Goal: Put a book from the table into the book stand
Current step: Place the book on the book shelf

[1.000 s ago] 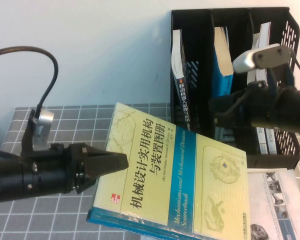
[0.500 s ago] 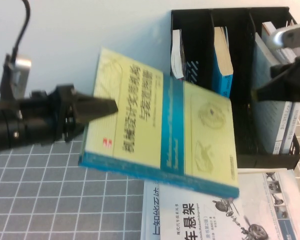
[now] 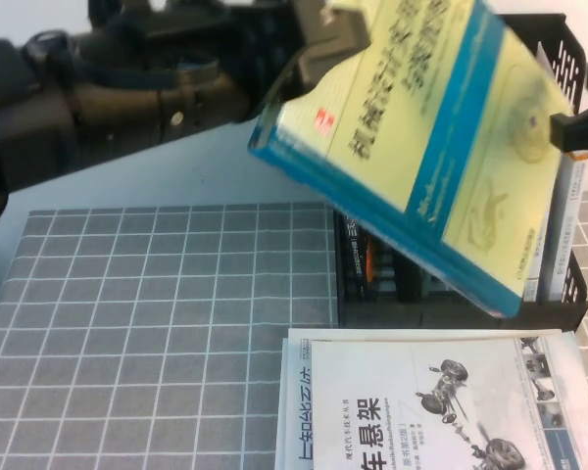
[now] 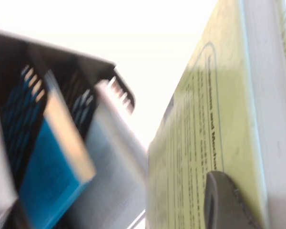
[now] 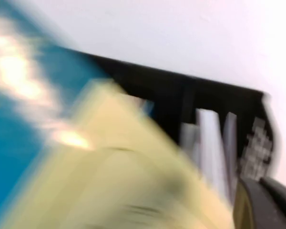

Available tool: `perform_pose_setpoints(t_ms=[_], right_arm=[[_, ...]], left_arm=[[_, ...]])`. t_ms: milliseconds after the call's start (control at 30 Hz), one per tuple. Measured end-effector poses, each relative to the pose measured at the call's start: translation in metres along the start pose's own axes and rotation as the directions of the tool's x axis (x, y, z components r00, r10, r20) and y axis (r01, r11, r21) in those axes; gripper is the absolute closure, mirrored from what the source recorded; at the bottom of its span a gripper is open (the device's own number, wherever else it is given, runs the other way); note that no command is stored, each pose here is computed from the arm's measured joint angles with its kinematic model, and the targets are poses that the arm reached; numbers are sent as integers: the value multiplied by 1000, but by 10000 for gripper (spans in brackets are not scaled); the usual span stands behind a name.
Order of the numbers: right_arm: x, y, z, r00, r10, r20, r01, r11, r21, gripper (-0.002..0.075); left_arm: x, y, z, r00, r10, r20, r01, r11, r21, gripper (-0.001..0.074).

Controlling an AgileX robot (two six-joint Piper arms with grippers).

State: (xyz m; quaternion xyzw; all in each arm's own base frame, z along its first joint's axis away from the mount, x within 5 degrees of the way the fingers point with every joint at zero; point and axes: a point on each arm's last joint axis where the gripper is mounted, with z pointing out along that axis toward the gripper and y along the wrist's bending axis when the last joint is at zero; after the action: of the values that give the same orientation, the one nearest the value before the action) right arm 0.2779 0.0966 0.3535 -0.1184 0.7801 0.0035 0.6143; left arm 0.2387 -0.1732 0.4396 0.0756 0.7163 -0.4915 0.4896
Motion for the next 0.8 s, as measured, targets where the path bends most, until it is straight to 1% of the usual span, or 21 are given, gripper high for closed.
perform_pose_setpoints(t_ms=[67, 133, 300, 433, 500, 600, 700, 800], right_arm=[[-3, 5, -2, 1000, 2, 23, 0, 998, -62, 729], [-4, 8, -3, 999, 17, 34, -14, 995, -95, 729], [-8, 8, -8, 998, 36, 53, -29, 993, -116, 729], [-1, 18, -15, 995, 80, 54, -66, 971, -229, 729], [11, 26, -19, 993, 114, 25, -101, 943, -318, 729], [37, 37, -19, 988, 140, -63, -154, 904, -399, 729], [66, 44, -8, 982, 103, -158, -160, 896, -415, 729], [81, 51, 12, 978, 35, -206, -122, 897, -425, 729]], left_arm=[[-4, -11, 1, 999, 25, 21, -26, 1000, 17, 534], [-8, -18, 1, 999, 42, 31, -43, 999, 32, 534], [-14, -18, 9, 995, 86, 40, -87, 996, 14, 538], [-23, -21, 10, 983, 168, 70, -168, 986, -11, 539], [-33, -27, 8, 968, 228, 101, -227, 974, -21, 539], [-48, -39, 2, 944, 289, 157, -288, 957, -26, 539], [-60, -48, -5, 922, 321, 216, -320, 947, -37, 540], [-66, -52, -8, 909, 334, 249, -333, 942, -49, 540]])
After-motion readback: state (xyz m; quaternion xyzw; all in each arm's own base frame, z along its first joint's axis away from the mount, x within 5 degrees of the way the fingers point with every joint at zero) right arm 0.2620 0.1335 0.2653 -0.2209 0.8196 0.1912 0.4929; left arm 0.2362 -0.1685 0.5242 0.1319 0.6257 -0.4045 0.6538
